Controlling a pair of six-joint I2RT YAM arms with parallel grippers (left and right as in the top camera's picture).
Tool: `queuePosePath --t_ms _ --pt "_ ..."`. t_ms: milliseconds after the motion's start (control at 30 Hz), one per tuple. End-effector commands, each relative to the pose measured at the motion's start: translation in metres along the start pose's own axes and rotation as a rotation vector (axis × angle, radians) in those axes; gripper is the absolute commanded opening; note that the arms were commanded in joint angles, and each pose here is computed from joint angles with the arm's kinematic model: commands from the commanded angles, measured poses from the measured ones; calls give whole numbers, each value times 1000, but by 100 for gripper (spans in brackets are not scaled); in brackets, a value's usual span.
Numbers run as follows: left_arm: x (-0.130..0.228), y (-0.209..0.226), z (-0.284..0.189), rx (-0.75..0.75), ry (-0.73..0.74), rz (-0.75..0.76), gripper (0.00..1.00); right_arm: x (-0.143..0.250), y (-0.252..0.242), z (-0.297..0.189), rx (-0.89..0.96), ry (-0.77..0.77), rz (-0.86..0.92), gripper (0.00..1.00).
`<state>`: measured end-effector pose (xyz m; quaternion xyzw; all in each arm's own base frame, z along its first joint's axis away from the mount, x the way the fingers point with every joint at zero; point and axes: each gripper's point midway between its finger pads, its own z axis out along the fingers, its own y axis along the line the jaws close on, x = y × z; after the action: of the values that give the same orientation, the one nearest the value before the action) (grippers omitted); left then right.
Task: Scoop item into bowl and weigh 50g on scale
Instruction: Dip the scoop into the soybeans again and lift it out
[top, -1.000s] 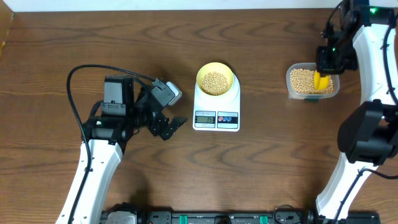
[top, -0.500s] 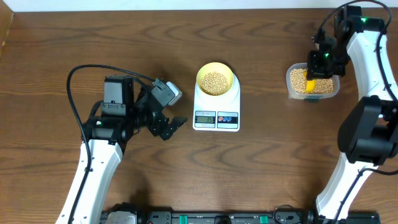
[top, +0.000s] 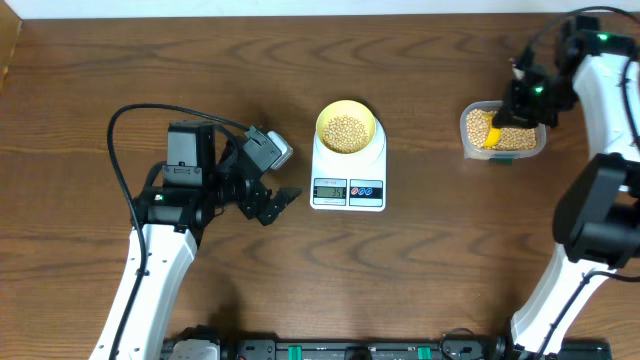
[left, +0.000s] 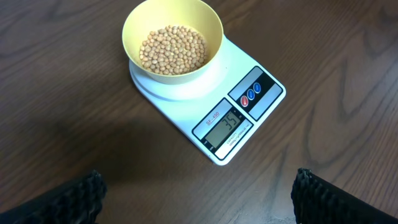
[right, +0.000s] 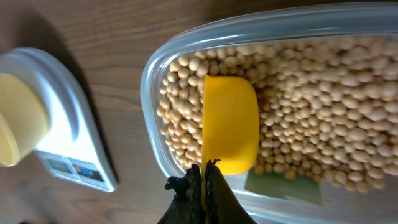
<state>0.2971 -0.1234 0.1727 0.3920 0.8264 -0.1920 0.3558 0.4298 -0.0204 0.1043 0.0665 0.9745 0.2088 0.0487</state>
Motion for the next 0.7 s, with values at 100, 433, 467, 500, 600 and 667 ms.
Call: queuePosePath --t_ms 100,433,467,500,600,667 --pt "-2 4 -1 -11 -1 14 98 -2 -10 -21 -200 -62 25 1" --pt "-2 4 -1 -11 -1 14 97 2 -27 -42 -374 -136 33 1" --pt "-2 4 -1 -11 -1 14 98 1 -27 -43 -379 -140 33 1" --pt "-2 4 -1 -11 -1 14 98 1 -27 -44 -386 -147 31 1" --pt "-2 4 -1 -11 -1 14 98 -3 -23 -49 -431 -174 15 1" --pt "-2 4 -1 -11 -1 14 98 -4 -18 -52 -463 -189 5 1"
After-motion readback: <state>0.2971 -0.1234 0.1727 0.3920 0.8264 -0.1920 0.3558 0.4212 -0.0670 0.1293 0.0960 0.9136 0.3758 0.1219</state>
